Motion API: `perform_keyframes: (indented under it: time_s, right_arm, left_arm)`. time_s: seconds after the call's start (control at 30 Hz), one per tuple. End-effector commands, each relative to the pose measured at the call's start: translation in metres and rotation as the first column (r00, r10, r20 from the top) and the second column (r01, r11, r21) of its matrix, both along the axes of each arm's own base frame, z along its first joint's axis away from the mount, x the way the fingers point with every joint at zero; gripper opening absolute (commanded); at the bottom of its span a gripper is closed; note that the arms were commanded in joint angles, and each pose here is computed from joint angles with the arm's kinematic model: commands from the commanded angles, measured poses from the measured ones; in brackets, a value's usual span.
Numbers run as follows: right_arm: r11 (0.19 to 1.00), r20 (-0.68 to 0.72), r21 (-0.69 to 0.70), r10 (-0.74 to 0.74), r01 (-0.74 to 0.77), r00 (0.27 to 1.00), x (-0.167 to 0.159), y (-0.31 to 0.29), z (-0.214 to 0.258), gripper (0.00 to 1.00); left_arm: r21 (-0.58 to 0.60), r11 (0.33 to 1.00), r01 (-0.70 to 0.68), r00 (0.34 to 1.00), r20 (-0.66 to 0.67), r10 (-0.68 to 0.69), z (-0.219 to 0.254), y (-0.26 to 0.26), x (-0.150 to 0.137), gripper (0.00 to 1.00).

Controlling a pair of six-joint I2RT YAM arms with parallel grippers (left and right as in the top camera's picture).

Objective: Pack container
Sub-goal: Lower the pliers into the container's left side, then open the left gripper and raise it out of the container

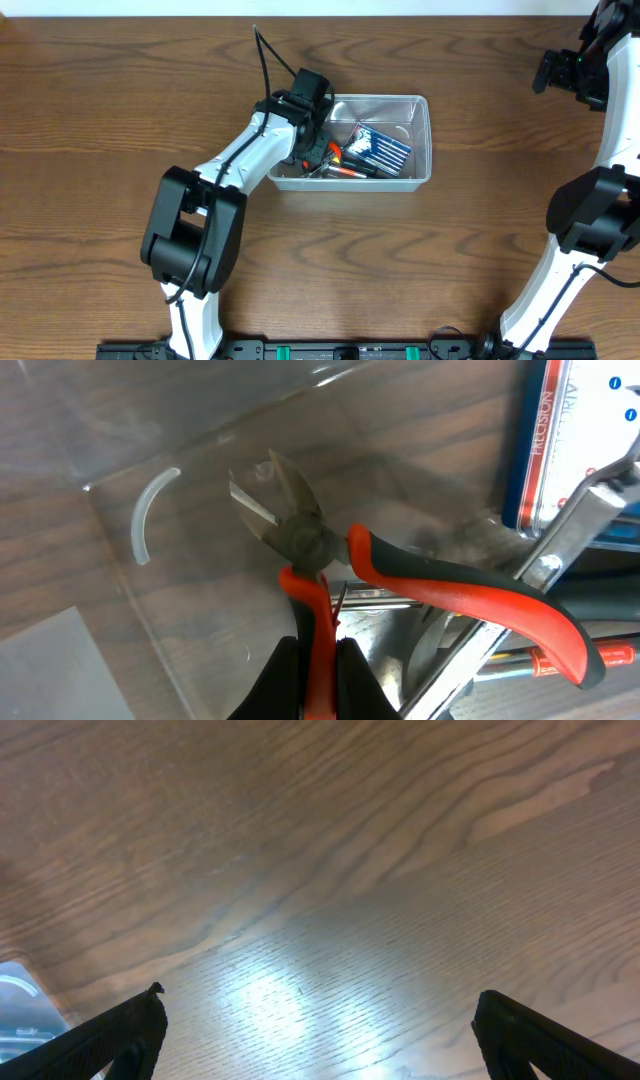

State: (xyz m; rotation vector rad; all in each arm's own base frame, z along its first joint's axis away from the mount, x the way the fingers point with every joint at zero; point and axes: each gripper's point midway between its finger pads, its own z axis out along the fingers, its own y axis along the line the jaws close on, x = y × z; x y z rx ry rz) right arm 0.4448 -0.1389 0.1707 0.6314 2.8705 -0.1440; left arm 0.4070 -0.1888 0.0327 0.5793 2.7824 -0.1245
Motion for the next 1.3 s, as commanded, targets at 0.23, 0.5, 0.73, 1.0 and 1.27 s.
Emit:
perform_keyframes:
  time_s: [0.23,0.5,0.73,1.0,1.27]
  right_arm:
    - [1.0,0.003,-0.007,-0.015,0.015,1.0,-0.001,-0.003,0.002,0.99]
    - [1.0,0.003,-0.007,-0.015,0.015,1.0,-0.001,-0.003,0.002,0.99]
    - [1.0,0.003,-0.006,-0.015,0.015,1.0,-0.001,-0.003,0.002,0.99]
    - [1.0,0.003,-0.007,-0.015,0.015,1.0,-0.001,-0.003,0.002,0.99]
    - [1.0,0.003,-0.007,-0.015,0.015,1.0,-0.001,-0.003,0.002,0.99]
  left_arm:
    - [-0.001,1.0,-0.02,1.0,0.008,0.02,0.003,0.002,0.002,0.31]
    - [-0.014,1.0,-0.02,0.999,0.035,0.021,0.015,0.0,0.006,0.39]
    - [-0.076,0.997,-0.014,0.986,0.167,0.026,0.077,-0.003,0.013,0.5]
    - [-0.166,0.986,0.008,0.933,0.356,0.053,0.171,0.001,0.007,0.65]
    - [-0.218,0.976,-0.029,0.846,0.514,0.14,0.255,0.038,-0.012,0.79]
